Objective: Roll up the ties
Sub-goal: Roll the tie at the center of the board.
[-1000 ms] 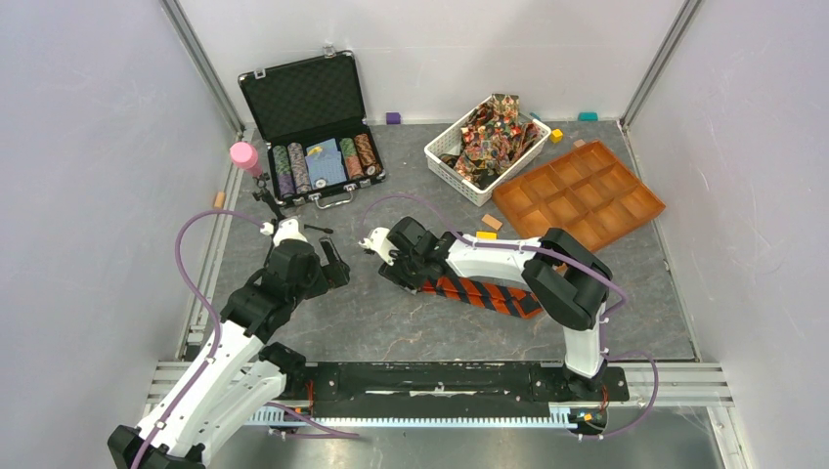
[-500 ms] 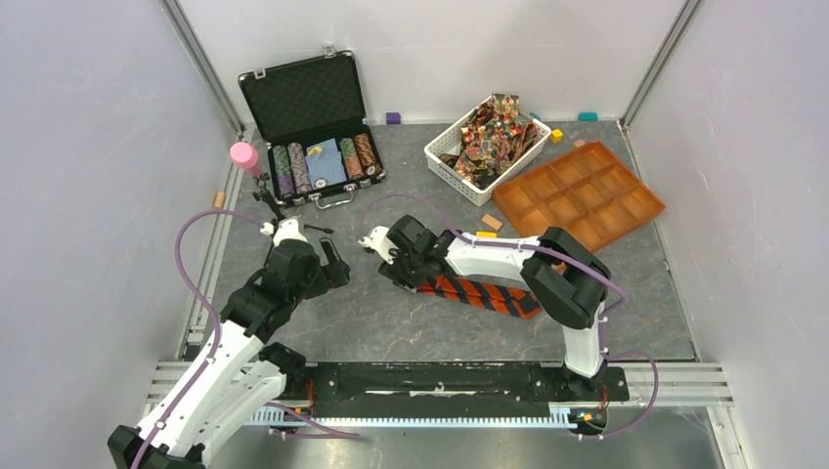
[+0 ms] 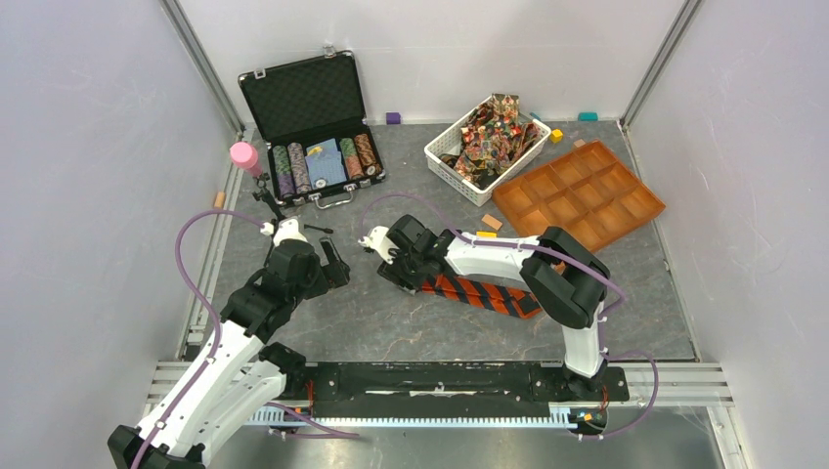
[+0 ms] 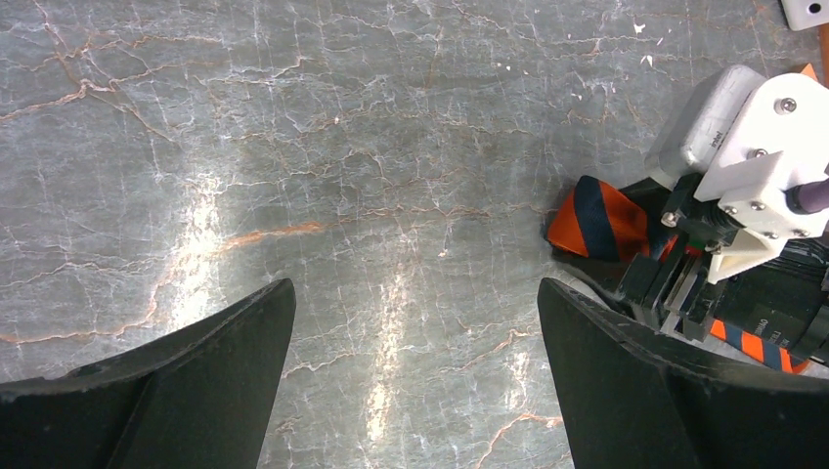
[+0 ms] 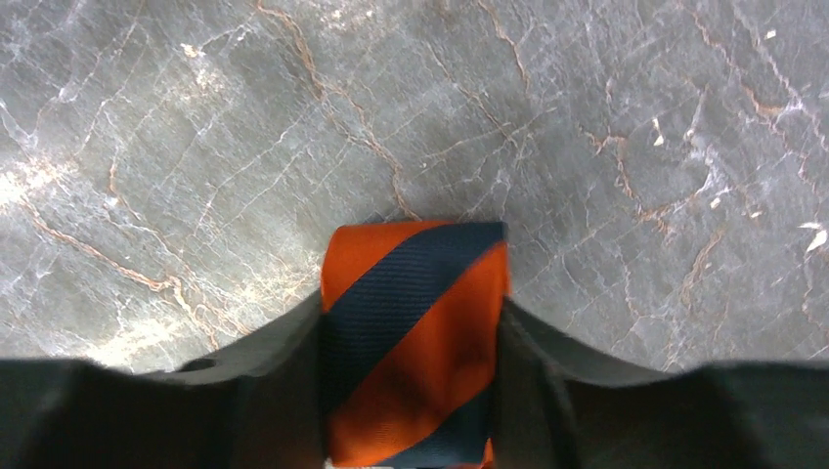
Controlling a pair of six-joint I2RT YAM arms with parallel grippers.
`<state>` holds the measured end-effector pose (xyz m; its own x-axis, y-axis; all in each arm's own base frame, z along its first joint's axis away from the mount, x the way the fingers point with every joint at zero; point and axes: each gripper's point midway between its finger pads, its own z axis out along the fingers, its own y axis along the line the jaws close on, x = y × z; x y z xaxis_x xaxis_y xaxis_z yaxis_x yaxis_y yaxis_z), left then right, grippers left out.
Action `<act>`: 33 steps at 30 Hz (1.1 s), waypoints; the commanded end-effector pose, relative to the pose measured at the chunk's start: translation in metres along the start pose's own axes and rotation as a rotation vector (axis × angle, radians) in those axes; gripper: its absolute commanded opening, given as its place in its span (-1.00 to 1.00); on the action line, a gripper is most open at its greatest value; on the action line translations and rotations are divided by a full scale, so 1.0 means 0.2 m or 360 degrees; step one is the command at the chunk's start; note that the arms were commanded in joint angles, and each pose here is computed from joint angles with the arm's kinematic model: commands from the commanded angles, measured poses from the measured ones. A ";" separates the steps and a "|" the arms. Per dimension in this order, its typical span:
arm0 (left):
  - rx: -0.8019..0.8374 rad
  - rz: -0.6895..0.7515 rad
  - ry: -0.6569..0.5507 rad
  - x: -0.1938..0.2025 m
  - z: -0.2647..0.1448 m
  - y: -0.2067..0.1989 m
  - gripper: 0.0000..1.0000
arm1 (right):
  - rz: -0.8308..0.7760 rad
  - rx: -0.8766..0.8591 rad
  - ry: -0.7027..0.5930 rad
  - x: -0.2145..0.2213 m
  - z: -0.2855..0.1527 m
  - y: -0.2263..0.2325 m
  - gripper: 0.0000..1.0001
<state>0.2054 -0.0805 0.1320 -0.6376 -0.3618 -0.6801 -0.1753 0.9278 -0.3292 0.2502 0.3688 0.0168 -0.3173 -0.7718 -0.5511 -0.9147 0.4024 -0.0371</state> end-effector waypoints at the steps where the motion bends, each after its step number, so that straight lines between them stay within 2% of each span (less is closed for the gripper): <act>1: 0.0021 -0.0048 -0.0029 -0.03 0.01 -0.02 0.99 | 0.0028 -0.0040 0.0112 0.11 0.05 0.03 0.33; 3: 0.0041 -0.0037 -0.0026 -0.03 0.02 -0.04 0.99 | 0.0039 -0.0042 0.0059 0.06 0.02 0.03 0.57; 6: 0.0067 -0.0024 -0.0026 -0.04 0.03 -0.06 0.99 | 0.0062 -0.0077 -0.0065 -0.06 -0.05 0.04 0.77; 12: 0.0145 -0.0025 -0.0067 -0.09 0.04 -0.13 0.99 | 0.0214 -0.0005 -0.0303 -0.30 -0.25 -0.05 0.90; 14: 0.0185 -0.0022 -0.0075 -0.10 0.05 -0.16 0.99 | 0.0354 0.0066 -0.0377 -0.34 -0.33 -0.12 0.92; 19: 0.0295 -0.0005 -0.0044 -0.09 0.11 -0.25 0.99 | 0.0607 0.0198 -0.0495 -0.31 -0.49 -0.20 0.93; 28: 0.0521 0.0005 0.0055 -0.04 0.25 -0.43 0.98 | 0.0974 0.0302 -0.0564 -0.05 -0.60 -0.17 0.61; 33: 0.0668 0.0018 0.0106 0.00 0.31 -0.52 0.94 | 0.1240 0.0158 -0.0717 0.00 -0.63 -0.07 0.32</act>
<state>0.2575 -0.1593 0.1132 -0.7060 -0.3481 -0.6168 0.0196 0.8609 -0.5084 0.2348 0.2892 0.0959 -0.6733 -0.2376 -0.7001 -0.5339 0.8113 0.2381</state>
